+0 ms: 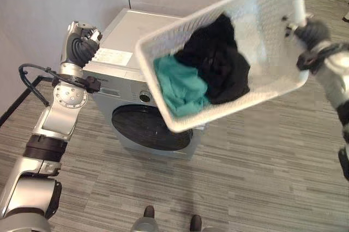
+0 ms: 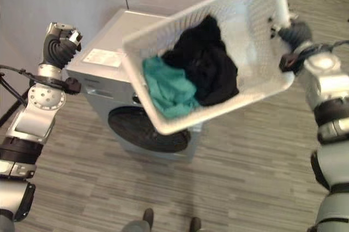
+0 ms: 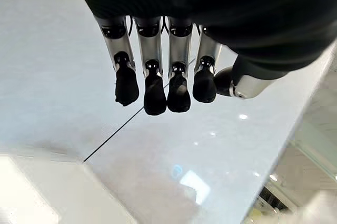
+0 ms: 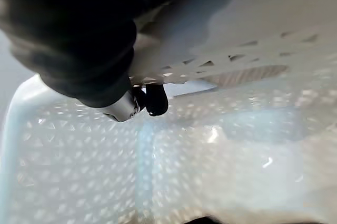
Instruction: Grab the laundry basket,head to the washer,open it,put in the laundry and shut it.
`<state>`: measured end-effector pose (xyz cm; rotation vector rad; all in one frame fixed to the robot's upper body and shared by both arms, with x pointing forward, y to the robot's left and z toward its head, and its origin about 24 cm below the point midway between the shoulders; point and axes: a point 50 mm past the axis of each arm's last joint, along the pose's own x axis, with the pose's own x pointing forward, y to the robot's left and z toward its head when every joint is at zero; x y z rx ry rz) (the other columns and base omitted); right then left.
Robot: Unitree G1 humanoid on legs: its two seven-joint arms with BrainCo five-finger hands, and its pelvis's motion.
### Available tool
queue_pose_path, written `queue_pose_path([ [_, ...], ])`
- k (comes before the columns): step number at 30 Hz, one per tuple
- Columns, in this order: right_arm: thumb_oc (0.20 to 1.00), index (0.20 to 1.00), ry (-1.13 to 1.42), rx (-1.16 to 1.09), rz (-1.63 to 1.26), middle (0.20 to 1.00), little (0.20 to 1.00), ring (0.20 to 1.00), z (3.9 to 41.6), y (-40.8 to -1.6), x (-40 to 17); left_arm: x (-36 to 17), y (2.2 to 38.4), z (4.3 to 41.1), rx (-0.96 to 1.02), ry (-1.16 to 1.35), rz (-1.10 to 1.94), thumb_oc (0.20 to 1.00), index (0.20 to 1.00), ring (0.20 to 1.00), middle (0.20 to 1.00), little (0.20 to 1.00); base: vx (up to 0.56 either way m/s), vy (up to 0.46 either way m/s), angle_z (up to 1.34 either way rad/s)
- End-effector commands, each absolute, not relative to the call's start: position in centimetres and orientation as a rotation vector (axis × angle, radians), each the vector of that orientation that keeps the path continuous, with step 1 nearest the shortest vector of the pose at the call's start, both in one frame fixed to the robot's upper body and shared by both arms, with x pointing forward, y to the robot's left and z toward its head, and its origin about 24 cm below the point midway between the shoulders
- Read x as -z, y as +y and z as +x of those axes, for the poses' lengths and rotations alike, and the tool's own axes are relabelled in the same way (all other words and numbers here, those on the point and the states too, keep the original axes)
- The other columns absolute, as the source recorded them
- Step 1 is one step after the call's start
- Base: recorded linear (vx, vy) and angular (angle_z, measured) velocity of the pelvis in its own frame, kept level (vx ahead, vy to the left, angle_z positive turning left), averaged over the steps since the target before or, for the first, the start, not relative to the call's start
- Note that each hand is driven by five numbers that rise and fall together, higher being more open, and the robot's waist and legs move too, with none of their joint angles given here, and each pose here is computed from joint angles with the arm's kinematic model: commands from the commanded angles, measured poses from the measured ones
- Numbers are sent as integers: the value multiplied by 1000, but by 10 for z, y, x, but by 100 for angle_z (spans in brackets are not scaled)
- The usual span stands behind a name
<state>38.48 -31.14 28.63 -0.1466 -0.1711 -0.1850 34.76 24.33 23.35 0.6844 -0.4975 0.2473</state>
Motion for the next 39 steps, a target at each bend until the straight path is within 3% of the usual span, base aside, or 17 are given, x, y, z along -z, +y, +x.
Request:
queue_pose_path([
  [1, 200, 200, -475, 332, 238, 200, 200, 200, 366, -326, -345, -240, 250, 353, -286, -493, 707, 200, 200, 200, 200, 200, 85, -77, 23],
  [9, 200, 200, -362, 385, 278, 200, 200, 200, 383, -313, -320, -252, 239, 361, -277, -505, 656, 200, 200, 200, 200, 200, 39, -46, 34],
  [15, 200, 200, -157, 291, 282, 200, 200, 200, 403, -278, -238, -252, 229, 371, -251, -485, 702, 200, 200, 200, 200, 200, 267, 305, 2],
  [21, 200, 200, -55, 229, 234, 200, 200, 200, 407, -251, -203, -263, 224, 378, -259, -485, 793, 200, 200, 200, 200, 200, 154, 315, -35],
  [26, 200, 200, -12, 275, 228, 200, 200, 200, 405, -262, -195, -268, 231, 375, -273, -490, 798, 200, 200, 200, 200, 200, 42, 134, -35],
  [27, 200, 200, 21, 295, 200, 200, 200, 200, 406, -264, -191, -267, 235, 379, -294, -461, 798, 438, 438, 438, 438, 438, 6, -11, -27],
  [29, 200, 200, 36, 293, 183, 200, 200, 200, 406, -264, -190, -267, 233, 382, -295, -451, 802, 592, 592, 592, 592, 592, 15, -6, -31],
  [30, 200, 200, 44, 285, 167, 200, 200, 200, 408, -263, -192, -266, 235, 383, -308, -442, 801, 947, 947, 947, 947, 947, 54, 18, -15],
  [31, 200, 200, 51, 276, 140, 200, 200, 200, 409, -260, -195, -264, 238, 384, -317, -425, 790, 1000, 1000, 1000, 1000, 1000, 70, 30, -5],
  [32, 200, 200, 67, 260, 117, 200, 200, 200, 412, -255, -196, -261, 239, 386, -318, -406, 777, 1000, 1000, 1000, 1000, 1000, 58, 31, -24],
  [33, 285, 285, 87, 251, 99, 285, 285, 285, 413, -253, -195, -259, 237, 388, -312, -393, 771, 1000, 1000, 1000, 1000, 1000, 45, 23, -41],
  [34, 699, 699, 97, 246, 80, 699, 699, 699, 414, -253, -197, -259, 236, 389, -305, -387, 766, 1000, 1000, 1000, 1000, 1000, 37, 4, -37],
  [35, 1000, 1000, 98, 228, 46, 1000, 1000, 1000, 416, -249, -207, -258, 233, 392, -288, -367, 771, 1000, 1000, 1000, 1000, 1000, 26, -3, -23],
  [39, 1000, 1000, 64, 186, 55, 1000, 1000, 1000, 421, -235, -221, -263, 225, 399, -279, -351, 776, 1000, 1000, 1000, 1000, 1000, 17, -6, 1],
])
